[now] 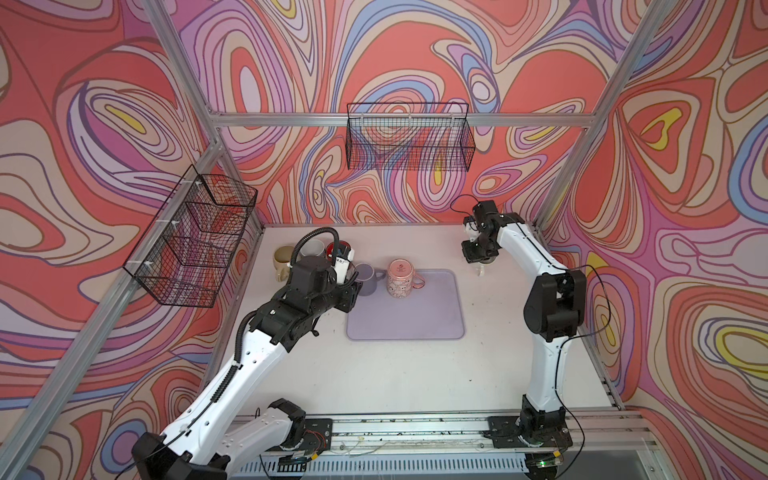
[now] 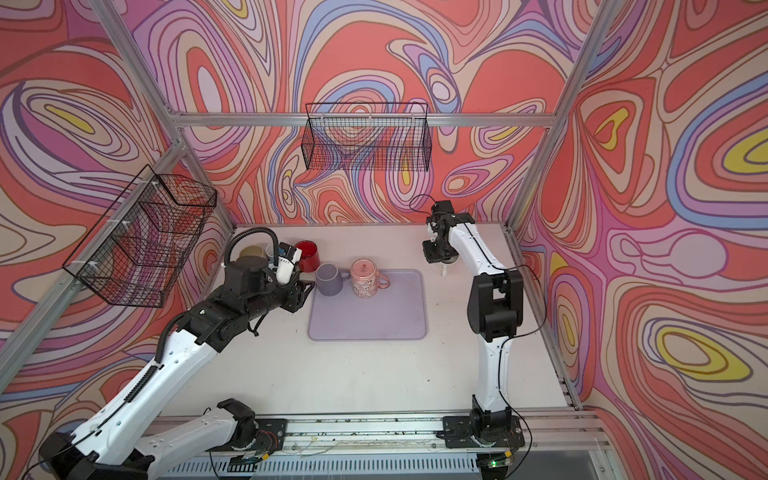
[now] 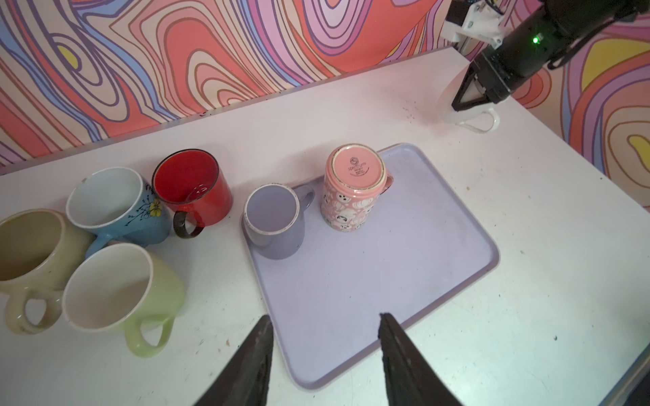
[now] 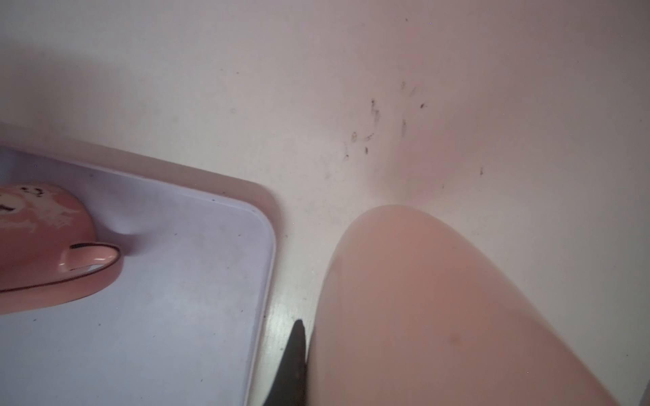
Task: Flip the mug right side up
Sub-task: 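Set the white mug upright beyond the tray and open the right gripper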
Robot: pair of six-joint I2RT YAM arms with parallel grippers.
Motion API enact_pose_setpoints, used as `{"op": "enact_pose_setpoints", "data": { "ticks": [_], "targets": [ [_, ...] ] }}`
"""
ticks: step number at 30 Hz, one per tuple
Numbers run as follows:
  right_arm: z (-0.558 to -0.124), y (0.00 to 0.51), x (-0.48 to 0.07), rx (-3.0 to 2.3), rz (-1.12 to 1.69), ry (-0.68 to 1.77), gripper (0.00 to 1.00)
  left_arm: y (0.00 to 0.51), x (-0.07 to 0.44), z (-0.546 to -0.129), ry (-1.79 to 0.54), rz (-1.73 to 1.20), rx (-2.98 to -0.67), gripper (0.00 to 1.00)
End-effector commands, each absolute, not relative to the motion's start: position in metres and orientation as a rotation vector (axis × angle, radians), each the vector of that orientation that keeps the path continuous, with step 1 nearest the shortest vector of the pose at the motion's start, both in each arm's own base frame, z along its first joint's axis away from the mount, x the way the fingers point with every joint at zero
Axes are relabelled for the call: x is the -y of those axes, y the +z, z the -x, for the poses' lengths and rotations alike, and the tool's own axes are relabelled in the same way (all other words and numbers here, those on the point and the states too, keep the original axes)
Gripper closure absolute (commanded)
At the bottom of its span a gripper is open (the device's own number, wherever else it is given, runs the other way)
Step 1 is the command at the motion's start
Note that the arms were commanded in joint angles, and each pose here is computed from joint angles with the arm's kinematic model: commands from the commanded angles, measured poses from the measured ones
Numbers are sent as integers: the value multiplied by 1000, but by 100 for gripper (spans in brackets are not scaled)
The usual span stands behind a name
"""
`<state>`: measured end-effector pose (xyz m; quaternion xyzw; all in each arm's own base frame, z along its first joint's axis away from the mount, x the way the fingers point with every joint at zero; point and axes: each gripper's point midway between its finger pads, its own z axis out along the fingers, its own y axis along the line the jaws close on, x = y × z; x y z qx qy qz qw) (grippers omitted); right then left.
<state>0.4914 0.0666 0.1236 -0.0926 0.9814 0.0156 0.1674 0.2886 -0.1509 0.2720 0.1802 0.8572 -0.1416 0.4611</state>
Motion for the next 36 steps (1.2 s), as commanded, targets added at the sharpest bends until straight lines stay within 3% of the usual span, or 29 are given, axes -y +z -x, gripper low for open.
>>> {"op": "enact_pose_setpoints", "data": {
  "ticks": [1,27,31,36],
  "targets": [
    [-506,137,-44,-2757,246,-54,100,243,137,-271,-280,-507,-2162,49],
    [-556,75,-22,-2795,173,123,100,228,140,-264,-311,-531,-2162,50],
    [-557,78,-18,-2784,163,145,85,227,140,-265,-308,-531,-2165,50],
    [-560,85,-18,-2760,173,154,76,228,140,-265,-311,-525,-2161,50]
  ]
}}
